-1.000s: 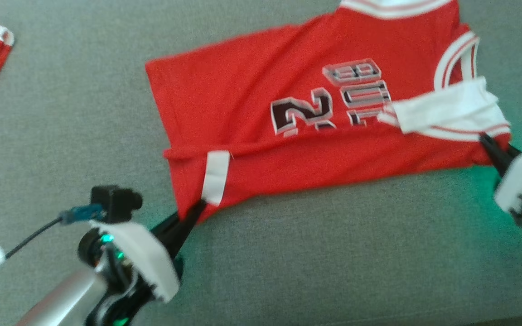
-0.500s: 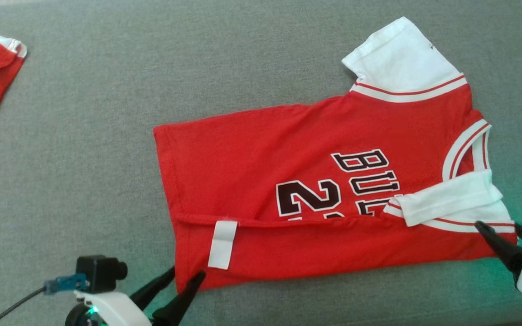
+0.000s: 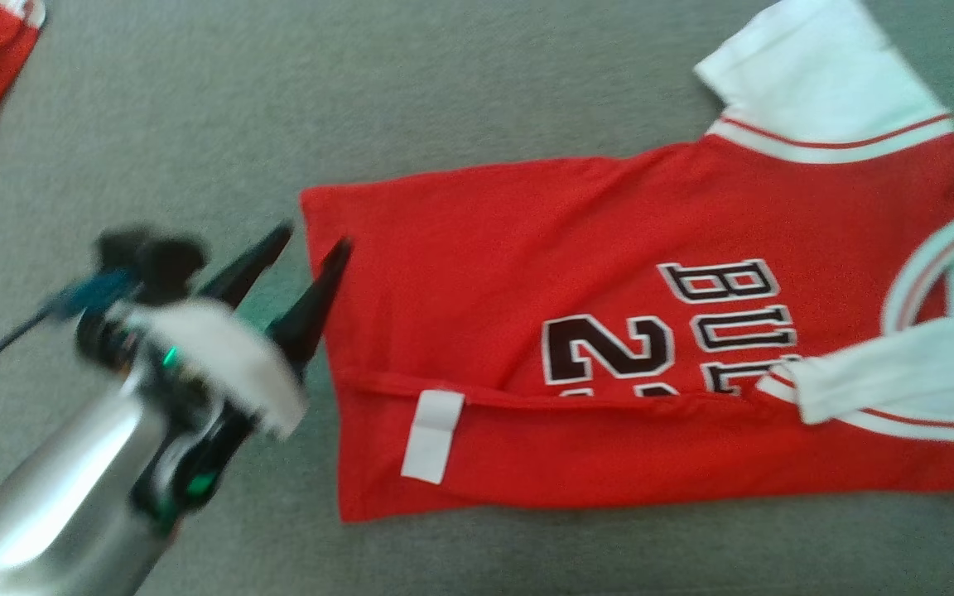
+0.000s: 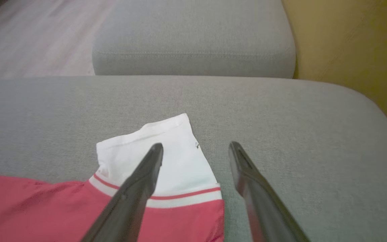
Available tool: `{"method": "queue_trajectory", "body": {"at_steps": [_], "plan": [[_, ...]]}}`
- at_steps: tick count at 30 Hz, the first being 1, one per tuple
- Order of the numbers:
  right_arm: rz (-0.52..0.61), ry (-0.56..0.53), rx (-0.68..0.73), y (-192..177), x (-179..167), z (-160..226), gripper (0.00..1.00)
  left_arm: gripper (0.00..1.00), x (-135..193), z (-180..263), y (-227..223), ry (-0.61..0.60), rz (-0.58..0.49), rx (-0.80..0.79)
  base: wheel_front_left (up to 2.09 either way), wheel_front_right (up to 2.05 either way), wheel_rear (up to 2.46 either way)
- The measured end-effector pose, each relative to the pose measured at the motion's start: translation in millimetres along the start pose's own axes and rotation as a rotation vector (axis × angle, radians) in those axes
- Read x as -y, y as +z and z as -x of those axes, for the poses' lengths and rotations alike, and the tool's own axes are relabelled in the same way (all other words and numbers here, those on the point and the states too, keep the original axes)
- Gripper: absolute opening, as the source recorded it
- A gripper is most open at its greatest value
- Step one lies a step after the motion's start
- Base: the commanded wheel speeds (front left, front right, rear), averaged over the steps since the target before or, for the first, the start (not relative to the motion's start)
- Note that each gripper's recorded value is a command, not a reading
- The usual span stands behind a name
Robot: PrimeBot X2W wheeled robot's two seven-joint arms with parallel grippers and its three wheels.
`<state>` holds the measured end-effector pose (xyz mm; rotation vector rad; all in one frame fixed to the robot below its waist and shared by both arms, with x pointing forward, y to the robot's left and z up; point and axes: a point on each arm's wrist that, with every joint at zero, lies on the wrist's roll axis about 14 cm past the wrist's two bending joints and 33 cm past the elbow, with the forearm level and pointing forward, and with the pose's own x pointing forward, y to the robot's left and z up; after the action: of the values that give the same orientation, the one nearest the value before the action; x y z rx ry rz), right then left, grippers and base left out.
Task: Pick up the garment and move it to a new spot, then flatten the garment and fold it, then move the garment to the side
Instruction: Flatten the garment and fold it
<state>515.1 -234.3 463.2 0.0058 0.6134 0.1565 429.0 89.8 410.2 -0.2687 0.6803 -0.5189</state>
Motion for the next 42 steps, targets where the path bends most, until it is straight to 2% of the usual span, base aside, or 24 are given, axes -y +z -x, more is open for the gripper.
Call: {"method": "queue_trajectory", "body": {"at_steps": [4,8,14,16,25,36,41,42], "plan": [[0.039,0.005,-0.075,-10.2,-10.8,-49.5,1.0,1.0,-4.4,-23.8,-4.0,0.01,-0.011,-0.033,0.0,0.0,0.0],[0.04,0.0,-0.131,-23.7,-13.6,-77.7,1.0,1.0,-7.3,-33.4,-14.1,0.017,-0.022,-0.065,0.0,0.0,0.0],[0.052,0.01,-0.215,-48.8,-22.8,-114.0,1.0,1.0,-17.6,-46.6,-6.2,0.031,-0.047,-0.06,0.0,0.0,0.0],[0.043,0.008,-0.208,-46.9,-22.2,-120.3,1.0,1.0,-20.1,-48.3,-7.7,0.031,-0.046,-0.065,0.0,0.0,0.0],[-0.018,0.071,-0.244,-49.9,-36.9,-120.6,1.0,1.0,-18.6,-52.0,-8.9,0.013,-0.06,-0.092,0.0,0.0,0.0],[-0.011,0.1,-0.251,-50.0,-42.1,-119.2,1.0,1.0,-39.0,-47.1,-2.3,0.066,-0.101,-0.105,0.0,0.0,0.0],[-0.018,0.106,-0.258,-50.6,-42.9,-119.4,1.0,1.0,-36.4,-45.4,-4.8,0.054,-0.075,-0.123,0.0,0.0,0.0],[-0.015,0.107,-0.257,-50.4,-43.2,-119.4,0.18,1.0,-34.4,-45.5,-5.3,0.045,-0.07,-0.126,0.0,0.0,0.0]]}}
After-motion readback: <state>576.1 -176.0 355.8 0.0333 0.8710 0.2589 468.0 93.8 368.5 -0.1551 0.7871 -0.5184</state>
